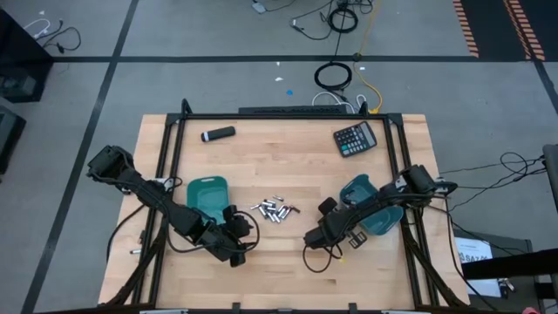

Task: Sort batteries
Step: Put the black battery into the blue bin

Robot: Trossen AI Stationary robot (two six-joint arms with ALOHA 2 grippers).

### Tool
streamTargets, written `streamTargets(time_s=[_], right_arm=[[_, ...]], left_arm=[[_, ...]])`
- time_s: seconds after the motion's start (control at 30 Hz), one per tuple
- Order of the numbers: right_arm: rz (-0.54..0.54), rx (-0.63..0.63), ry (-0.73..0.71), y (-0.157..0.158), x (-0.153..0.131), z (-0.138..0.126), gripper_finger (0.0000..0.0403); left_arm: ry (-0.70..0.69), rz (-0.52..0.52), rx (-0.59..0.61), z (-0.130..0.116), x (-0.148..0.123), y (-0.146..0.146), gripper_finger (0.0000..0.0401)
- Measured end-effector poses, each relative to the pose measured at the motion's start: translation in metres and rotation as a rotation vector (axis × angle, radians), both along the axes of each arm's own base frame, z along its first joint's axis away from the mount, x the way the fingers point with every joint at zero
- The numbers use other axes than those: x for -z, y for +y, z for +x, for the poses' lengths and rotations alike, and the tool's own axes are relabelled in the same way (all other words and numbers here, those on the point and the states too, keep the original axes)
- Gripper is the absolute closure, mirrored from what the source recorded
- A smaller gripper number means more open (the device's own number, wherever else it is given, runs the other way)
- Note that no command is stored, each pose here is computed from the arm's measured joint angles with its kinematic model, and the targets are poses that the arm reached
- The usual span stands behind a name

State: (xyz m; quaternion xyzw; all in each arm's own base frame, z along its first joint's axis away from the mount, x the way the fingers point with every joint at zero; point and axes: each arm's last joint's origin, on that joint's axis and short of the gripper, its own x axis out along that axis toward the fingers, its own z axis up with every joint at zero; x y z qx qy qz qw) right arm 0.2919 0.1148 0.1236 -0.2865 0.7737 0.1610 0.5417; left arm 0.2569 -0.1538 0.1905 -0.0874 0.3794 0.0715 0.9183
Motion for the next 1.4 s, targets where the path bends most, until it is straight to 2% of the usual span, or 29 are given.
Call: streamTargets(time_s=[0.23,0.47,0.67,0.8,0.97,1.1,1.23,1.4], right_arm=[[-0.005,0.026,-0.117,0.004,-0.011,0.017,0.0398],[-0.057,0.029,-0.192,-0.002,-0.032,0.017,0.0401],[-0.075,0.070,-0.304,-0.009,-0.062,0.012,0.0402],[-0.083,0.113,-0.397,-0.015,-0.093,0.000,0.0402],[-0.056,0.278,-0.528,-0.027,-0.136,-0.024,0.0402],[-0.056,0.436,-0.578,-0.037,-0.160,-0.047,0.0400],[-0.020,0.527,-0.567,-0.045,-0.167,-0.067,0.0396],[0.051,0.630,-0.499,-0.053,-0.158,-0.083,0.0394]], left_arm=[[-0.025,-0.043,-0.030,0.002,-0.002,-0.001,0.0148],[-0.066,-0.109,-0.071,0.004,-0.004,-0.003,0.0148],[-0.062,-0.111,-0.078,0.004,-0.006,-0.003,0.0148],[-0.059,-0.109,-0.077,0.004,-0.005,-0.003,0.0148],[-0.056,-0.106,-0.075,0.004,-0.005,-0.003,0.0148],[-0.057,-0.109,-0.078,0.004,-0.005,-0.003,0.0148],[-0.058,-0.108,-0.077,0.004,-0.005,-0.003,0.0148],[-0.057,-0.087,-0.055,0.004,-0.005,-0.003,0.0148]])
